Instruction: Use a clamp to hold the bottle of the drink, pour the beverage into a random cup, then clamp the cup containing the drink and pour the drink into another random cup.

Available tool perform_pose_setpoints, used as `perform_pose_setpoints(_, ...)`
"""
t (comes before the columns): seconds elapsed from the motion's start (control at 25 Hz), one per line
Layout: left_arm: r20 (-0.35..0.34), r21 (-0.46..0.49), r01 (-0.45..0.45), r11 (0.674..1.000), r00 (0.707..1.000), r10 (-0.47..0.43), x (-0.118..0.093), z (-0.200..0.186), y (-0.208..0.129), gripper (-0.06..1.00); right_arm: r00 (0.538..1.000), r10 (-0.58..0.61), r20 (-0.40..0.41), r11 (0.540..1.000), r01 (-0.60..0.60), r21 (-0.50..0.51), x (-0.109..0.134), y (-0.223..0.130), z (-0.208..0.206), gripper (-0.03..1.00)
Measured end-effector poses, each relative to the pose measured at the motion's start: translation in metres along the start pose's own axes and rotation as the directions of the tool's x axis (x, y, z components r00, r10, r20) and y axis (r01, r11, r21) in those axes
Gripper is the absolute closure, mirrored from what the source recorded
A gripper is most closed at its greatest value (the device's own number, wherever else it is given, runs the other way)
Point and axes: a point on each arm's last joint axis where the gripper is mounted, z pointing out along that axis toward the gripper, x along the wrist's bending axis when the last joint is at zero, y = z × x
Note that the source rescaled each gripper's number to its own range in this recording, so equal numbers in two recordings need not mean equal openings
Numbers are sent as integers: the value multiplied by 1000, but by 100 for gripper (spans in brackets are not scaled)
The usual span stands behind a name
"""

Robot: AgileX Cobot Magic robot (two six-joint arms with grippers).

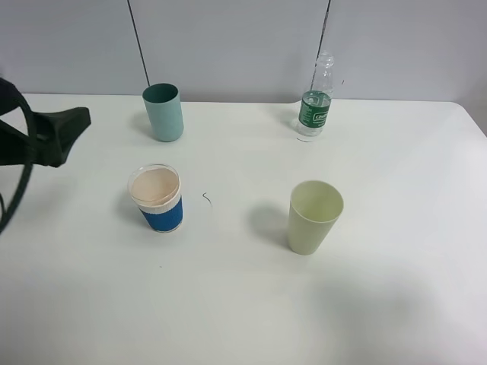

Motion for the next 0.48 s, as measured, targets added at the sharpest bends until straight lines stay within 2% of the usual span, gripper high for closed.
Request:
perform_pose_setpoints(0.28, -139, 182, 5, 983, 990, 21, 14, -39, 58, 0, 1000, 0, 0, 1000, 0, 0, 0, 0, 0, -3)
perform_pose_setpoints(0.48, -205, 296, 44, 954, 979, 18, 18, -74, 73, 0, 1000, 0, 0, 1000, 0, 0, 0, 0, 0, -3)
